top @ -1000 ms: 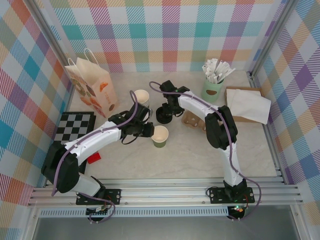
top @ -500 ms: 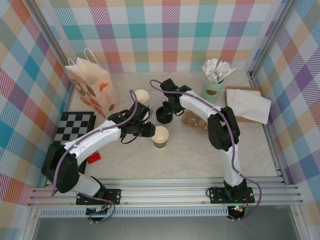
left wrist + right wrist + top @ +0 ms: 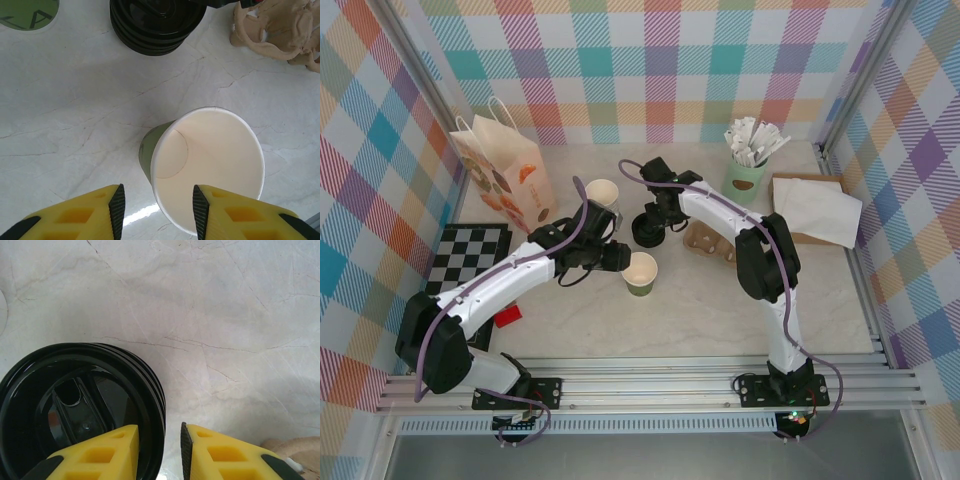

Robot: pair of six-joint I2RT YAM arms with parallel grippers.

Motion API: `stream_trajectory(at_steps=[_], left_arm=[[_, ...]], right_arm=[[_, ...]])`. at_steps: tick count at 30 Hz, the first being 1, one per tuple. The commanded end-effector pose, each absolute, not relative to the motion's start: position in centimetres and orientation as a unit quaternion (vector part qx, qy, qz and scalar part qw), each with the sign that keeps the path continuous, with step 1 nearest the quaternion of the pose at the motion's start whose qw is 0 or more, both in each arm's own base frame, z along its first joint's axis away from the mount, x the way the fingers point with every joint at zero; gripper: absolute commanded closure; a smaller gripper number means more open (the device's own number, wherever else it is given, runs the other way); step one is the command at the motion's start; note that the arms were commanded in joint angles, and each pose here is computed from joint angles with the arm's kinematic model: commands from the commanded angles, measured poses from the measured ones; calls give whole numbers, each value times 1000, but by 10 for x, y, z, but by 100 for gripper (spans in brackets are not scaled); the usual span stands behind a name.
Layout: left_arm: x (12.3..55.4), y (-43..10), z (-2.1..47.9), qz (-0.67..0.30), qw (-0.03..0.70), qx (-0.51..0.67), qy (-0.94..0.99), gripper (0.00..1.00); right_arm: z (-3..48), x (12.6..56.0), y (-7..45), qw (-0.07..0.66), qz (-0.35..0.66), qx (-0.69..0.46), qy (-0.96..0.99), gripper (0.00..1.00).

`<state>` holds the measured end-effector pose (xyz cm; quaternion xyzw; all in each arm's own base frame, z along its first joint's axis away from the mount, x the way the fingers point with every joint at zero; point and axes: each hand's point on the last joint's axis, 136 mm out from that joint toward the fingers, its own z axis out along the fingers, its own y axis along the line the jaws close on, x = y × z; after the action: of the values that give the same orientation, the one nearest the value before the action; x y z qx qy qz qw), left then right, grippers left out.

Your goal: Pack the takeout coffee

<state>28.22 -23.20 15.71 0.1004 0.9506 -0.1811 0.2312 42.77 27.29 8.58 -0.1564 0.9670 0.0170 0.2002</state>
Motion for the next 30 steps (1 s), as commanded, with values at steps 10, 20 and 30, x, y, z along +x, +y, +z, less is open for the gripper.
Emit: stream_trajectory(at_steps=[10,20,30], left_arm=[[280,-232,171,-189,251,103,944,52],[283,-218,186,-188,298,73,933,14],[287,-190,187,-161,325,23,931,0]], right_arm=[[78,424,274,191,12,-163,968,70],[74,424,276,188,16,-164,968,71],[71,425,279,185,20,-167,968,69]])
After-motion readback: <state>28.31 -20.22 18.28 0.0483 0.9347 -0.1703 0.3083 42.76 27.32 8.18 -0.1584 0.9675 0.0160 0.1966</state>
